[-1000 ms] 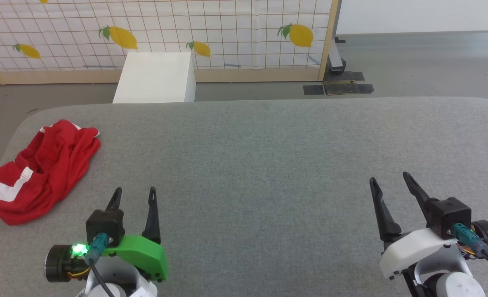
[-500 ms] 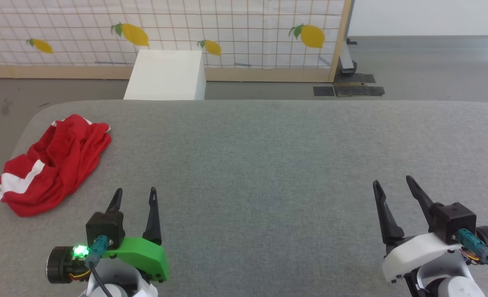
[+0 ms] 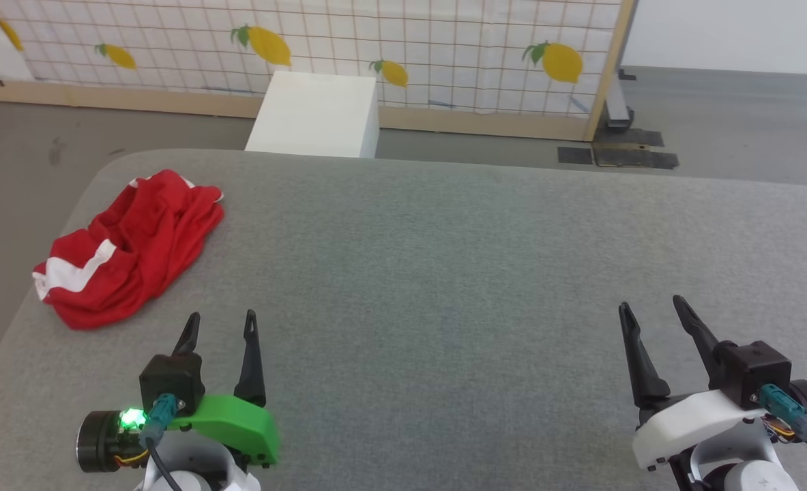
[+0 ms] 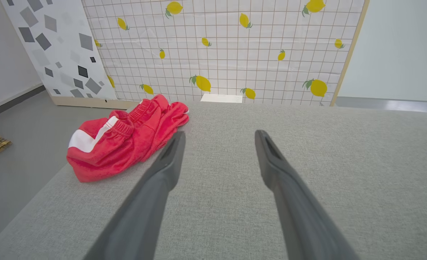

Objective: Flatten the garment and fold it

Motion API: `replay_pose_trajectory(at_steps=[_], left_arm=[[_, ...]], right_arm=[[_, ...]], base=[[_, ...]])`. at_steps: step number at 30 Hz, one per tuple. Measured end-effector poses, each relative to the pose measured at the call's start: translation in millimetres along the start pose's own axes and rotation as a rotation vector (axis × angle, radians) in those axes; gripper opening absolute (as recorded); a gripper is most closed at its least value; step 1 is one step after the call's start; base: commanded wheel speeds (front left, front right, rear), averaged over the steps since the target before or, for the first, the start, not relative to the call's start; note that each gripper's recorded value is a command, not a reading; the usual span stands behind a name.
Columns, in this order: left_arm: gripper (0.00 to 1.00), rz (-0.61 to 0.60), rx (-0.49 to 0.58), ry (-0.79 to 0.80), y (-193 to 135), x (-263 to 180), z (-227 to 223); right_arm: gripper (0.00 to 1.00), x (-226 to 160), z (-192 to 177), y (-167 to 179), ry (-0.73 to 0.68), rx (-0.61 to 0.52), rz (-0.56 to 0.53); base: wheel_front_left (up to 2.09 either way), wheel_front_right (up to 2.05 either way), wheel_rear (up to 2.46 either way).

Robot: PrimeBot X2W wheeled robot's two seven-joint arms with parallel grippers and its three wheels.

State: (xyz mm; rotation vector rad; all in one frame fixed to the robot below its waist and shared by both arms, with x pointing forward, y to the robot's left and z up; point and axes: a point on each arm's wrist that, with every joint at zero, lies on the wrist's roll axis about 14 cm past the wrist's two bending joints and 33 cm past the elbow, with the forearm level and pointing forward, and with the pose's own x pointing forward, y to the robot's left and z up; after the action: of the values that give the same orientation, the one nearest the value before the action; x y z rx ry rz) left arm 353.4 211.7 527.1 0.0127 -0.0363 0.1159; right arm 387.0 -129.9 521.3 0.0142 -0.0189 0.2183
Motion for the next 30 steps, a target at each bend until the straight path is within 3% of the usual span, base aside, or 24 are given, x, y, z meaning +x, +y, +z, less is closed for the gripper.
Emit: replay_pose_trajectory(at_steps=[30], left_arm=[[1.00,0.235,-0.014,-0.029,70,-47,-3]], right_arm=[[1.00,26,-12,65,-0.005,0.057,0.192]], base=[[0.00,0.00,0.00]])
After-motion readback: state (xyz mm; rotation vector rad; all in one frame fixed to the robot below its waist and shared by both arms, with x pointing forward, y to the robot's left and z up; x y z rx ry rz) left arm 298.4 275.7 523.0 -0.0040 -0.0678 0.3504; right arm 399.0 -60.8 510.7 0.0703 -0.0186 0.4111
